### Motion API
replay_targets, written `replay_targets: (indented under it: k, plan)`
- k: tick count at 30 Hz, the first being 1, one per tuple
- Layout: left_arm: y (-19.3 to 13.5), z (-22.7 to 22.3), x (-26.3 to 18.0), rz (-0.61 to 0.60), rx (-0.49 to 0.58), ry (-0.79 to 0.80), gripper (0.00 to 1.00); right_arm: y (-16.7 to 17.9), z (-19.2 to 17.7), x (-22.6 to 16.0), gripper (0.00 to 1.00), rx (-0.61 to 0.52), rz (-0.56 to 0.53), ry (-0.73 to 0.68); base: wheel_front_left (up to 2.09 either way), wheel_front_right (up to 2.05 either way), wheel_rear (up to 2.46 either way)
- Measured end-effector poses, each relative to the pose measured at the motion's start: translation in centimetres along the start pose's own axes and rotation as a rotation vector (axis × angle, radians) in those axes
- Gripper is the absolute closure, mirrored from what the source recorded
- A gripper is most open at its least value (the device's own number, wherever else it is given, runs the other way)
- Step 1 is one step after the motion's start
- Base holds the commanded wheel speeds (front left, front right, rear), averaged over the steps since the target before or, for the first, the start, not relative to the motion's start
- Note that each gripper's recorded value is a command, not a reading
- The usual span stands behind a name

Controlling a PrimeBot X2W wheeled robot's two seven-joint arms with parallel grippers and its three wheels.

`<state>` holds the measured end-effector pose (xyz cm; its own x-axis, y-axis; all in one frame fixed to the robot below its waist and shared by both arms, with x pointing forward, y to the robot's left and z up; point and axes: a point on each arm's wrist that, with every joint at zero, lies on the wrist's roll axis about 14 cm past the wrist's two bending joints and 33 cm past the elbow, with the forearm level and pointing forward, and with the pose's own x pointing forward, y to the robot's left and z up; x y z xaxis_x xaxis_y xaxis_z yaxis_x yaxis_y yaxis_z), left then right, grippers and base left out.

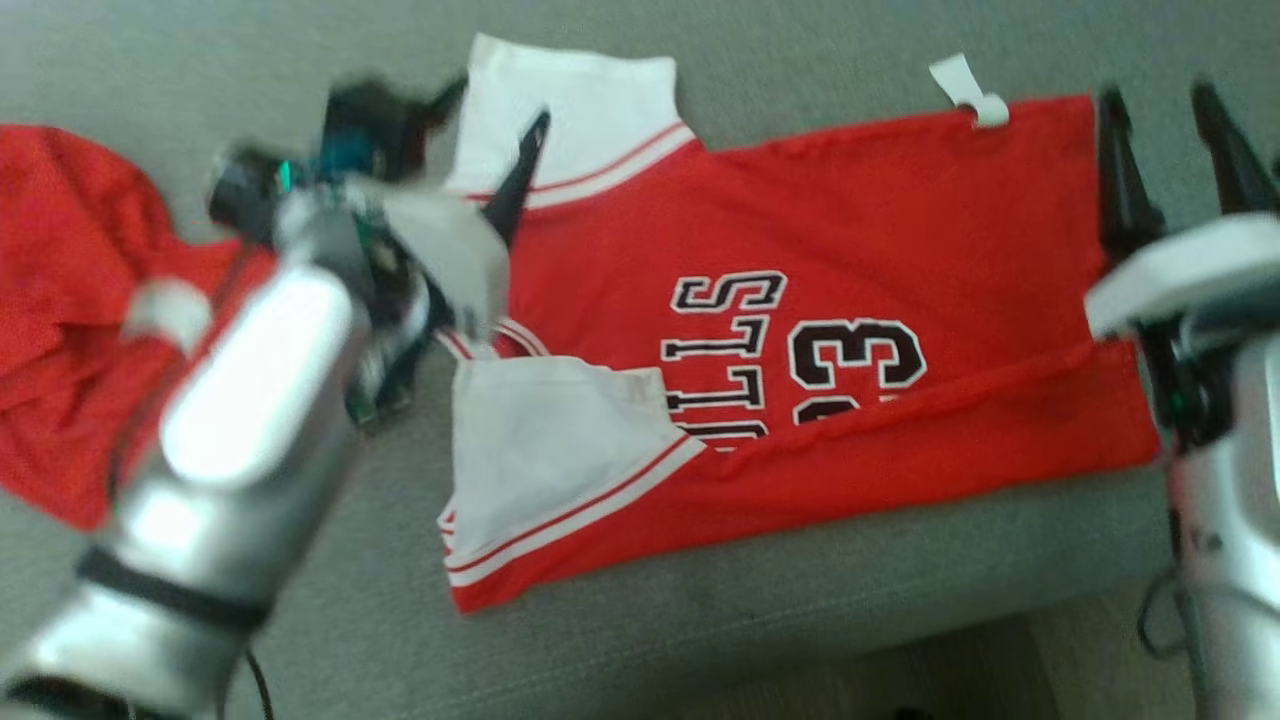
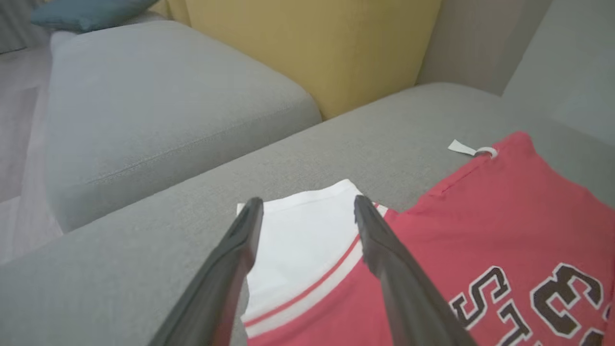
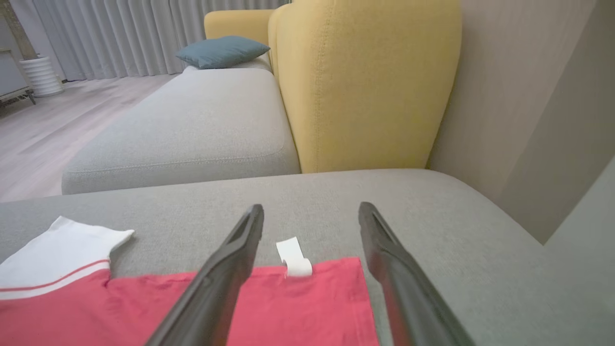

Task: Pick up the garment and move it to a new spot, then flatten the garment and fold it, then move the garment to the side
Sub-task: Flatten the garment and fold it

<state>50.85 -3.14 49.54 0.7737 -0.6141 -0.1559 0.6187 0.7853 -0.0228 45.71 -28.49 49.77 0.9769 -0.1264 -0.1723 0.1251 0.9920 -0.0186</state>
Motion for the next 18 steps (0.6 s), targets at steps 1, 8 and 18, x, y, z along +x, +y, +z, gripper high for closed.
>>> replay_targets:
  k: [1, 8, 18]
  plan:
    - [0.1, -0.4, 1.0, -0.026, 0.02, 0.03, 0.0, 0.3, 0.3, 0.6, 0.0, -0.008, 0.007, -0.01, 0.0, 0.0, 0.0]
    - [3.1, -3.6, 7.1, -0.066, 0.069, 0.225, 0.0, 0.2, 1.8, 3.4, 0.0, -0.061, 0.01, -0.052, 0.0, 0.0, 0.0]
    - [4.7, -9.0, 10.7, -0.088, 0.102, 0.464, 0.0, -1.6, 1.4, 4.1, 0.0, -0.127, -0.021, -0.039, 0.0, 0.0, 0.0]
